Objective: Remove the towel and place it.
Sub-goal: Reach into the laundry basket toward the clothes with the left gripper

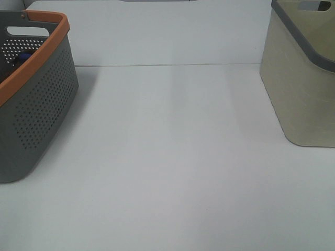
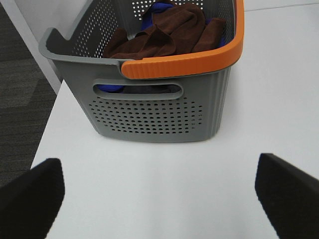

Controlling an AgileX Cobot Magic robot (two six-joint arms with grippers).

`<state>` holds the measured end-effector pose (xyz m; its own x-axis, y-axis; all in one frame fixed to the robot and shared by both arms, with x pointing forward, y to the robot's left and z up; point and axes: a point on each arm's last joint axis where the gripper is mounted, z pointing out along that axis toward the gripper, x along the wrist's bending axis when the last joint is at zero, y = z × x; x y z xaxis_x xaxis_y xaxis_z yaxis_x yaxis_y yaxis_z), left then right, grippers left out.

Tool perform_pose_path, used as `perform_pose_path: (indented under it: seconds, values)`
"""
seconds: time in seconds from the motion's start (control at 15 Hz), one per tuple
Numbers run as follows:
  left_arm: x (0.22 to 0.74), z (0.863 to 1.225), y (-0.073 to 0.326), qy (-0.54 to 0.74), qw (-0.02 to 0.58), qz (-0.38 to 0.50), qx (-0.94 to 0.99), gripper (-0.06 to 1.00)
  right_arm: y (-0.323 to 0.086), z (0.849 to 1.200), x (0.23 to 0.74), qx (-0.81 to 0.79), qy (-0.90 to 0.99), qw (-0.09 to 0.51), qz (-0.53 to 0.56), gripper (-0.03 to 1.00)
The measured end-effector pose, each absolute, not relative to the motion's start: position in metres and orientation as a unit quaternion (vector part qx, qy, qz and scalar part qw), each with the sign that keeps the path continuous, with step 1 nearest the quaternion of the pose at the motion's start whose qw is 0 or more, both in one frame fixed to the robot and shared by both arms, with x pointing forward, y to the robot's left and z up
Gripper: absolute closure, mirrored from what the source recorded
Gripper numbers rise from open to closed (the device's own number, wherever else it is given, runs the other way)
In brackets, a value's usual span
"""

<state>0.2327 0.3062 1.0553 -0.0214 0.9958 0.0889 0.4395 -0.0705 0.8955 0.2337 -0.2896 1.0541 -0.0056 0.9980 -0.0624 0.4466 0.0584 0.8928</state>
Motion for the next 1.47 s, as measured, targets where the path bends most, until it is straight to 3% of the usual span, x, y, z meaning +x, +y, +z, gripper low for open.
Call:
perform_pose_path:
  seconds: [1.47]
  values:
    - [0.2327,1.0553,0.3062,0.589,0.343,0.405,0.61,-0.04,-0.2896,1.0541,0.2337,0.588,0.614,0.389,0.354,0.01]
